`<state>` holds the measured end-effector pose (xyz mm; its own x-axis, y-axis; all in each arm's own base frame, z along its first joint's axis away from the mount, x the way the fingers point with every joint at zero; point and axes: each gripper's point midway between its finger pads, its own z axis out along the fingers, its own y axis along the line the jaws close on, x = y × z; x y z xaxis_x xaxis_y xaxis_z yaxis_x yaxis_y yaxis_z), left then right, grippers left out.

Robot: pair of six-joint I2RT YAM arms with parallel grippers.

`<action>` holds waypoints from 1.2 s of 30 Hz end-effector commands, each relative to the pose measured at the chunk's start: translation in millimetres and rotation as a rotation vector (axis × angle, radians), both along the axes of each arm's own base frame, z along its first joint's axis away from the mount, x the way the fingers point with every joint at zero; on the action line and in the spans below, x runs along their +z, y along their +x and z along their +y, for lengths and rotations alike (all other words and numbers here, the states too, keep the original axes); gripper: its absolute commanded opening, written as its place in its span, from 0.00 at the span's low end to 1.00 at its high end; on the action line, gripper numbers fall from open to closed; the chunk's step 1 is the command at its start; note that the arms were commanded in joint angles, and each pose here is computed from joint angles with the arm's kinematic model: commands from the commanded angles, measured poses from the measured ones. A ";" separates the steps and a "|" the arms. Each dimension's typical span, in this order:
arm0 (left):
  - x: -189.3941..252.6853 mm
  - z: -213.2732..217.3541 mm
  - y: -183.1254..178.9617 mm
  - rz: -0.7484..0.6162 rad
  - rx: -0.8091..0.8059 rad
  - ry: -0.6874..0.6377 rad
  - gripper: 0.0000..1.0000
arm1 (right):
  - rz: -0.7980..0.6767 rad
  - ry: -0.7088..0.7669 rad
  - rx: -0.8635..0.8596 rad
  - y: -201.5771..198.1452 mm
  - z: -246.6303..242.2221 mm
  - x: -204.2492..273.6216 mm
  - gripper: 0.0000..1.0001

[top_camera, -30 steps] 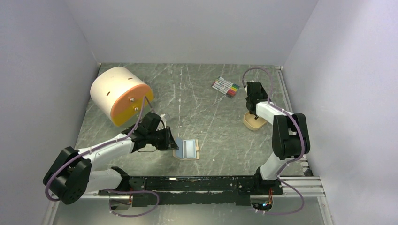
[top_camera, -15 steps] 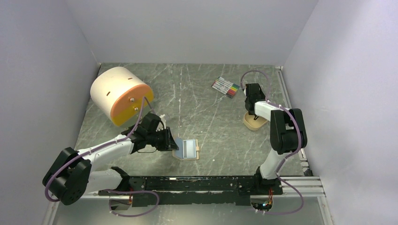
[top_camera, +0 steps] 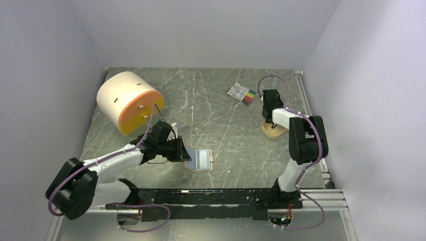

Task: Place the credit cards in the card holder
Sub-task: Pick up the credit card from the storage box.

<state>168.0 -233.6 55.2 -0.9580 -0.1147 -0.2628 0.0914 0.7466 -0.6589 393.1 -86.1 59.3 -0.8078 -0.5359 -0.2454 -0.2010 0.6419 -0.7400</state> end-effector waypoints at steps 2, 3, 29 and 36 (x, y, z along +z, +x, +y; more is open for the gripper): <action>6.4 -3.0 2.1 -0.016 -0.002 -0.030 0.26 | -0.044 -0.018 -0.024 6.1 -7.4 16.2 0.42; 6.2 -2.8 2.0 -0.016 -0.003 -0.029 0.26 | -0.047 -0.019 -0.025 6.0 -7.9 18.2 0.41; 4.0 -4.1 1.9 -0.010 -0.005 -0.035 0.26 | -0.088 0.028 -0.019 9.1 -1.5 37.9 0.25; 3.2 -3.5 1.3 -0.011 -0.004 -0.032 0.26 | -0.081 0.048 -0.014 9.3 1.3 39.8 0.19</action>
